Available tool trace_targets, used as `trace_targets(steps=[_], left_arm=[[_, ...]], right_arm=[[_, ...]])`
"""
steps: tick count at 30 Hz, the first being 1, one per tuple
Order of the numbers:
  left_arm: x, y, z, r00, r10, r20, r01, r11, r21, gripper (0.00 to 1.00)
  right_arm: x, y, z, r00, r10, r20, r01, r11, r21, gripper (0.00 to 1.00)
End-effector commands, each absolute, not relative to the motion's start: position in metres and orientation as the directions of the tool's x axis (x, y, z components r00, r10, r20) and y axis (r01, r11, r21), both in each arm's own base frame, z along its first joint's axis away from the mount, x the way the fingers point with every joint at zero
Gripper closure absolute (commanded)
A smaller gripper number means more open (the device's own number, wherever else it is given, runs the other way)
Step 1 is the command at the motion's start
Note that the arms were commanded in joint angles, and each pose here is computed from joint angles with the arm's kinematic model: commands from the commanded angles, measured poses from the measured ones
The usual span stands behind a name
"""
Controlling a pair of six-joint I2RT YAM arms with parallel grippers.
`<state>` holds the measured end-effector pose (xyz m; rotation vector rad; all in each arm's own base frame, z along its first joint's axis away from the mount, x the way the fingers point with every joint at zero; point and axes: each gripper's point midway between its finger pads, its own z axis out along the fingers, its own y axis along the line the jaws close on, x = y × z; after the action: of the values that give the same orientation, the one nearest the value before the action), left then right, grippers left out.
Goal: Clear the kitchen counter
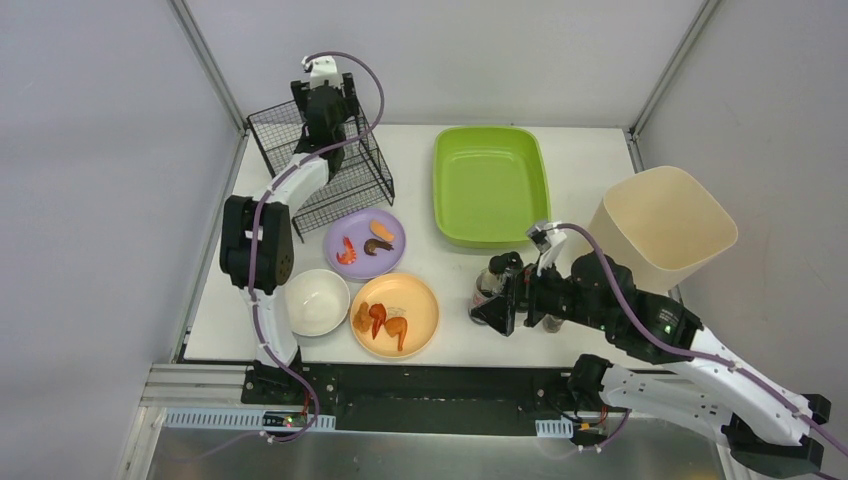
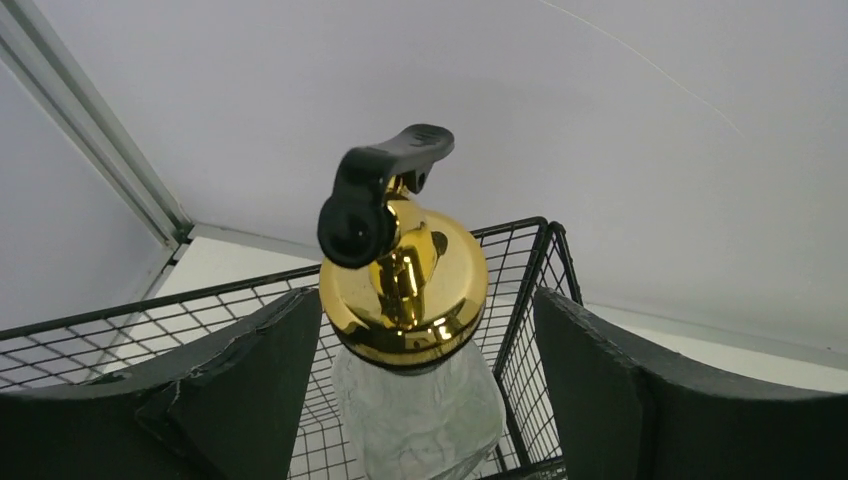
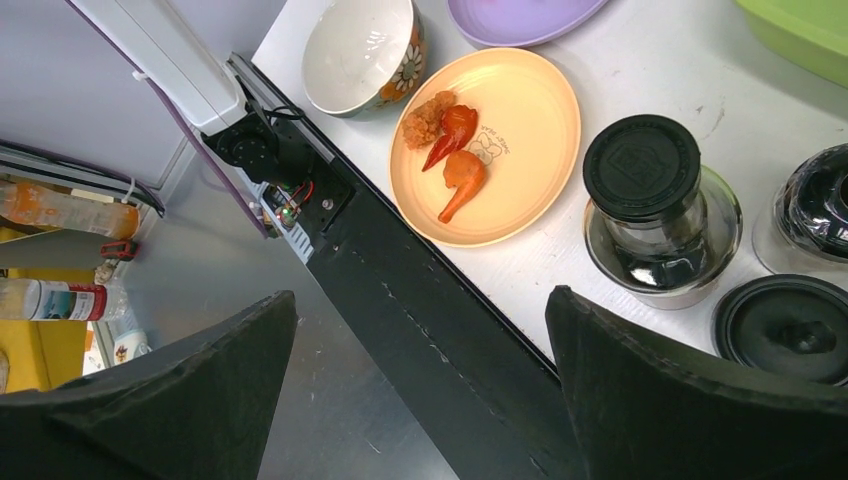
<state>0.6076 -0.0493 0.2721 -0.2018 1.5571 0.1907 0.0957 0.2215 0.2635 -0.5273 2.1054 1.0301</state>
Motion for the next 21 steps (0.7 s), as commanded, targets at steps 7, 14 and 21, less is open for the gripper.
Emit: trace_targets(steps=[7, 14, 21], left_arm=[[0.549, -0.046, 0.36, 0.125, -0.07, -0.99, -0.234, 0.967, -0.098, 0.16], [0.505, -0.062, 0.372, 0.058, -0.094, -0.994, -0.177, 0.979, -0.102, 0.13], [0.453, -0.104, 0.373, -0.054, -0.061, -0.997, -0.018, 0.998, -0.061, 0.11]], right_arm=[[0.094, 0.214, 0.281, -0.658, 0.024, -0.753, -0.599, 0.589, 0.542, 0.0], [0.104, 0.192, 0.293, -0.636, 0.084, -0.767, -0.54, 0.662, 0.52, 0.0], [0.117, 0.163, 0.302, -0.575, 0.164, -0.801, -0.471, 0.735, 0.488, 0.0]])
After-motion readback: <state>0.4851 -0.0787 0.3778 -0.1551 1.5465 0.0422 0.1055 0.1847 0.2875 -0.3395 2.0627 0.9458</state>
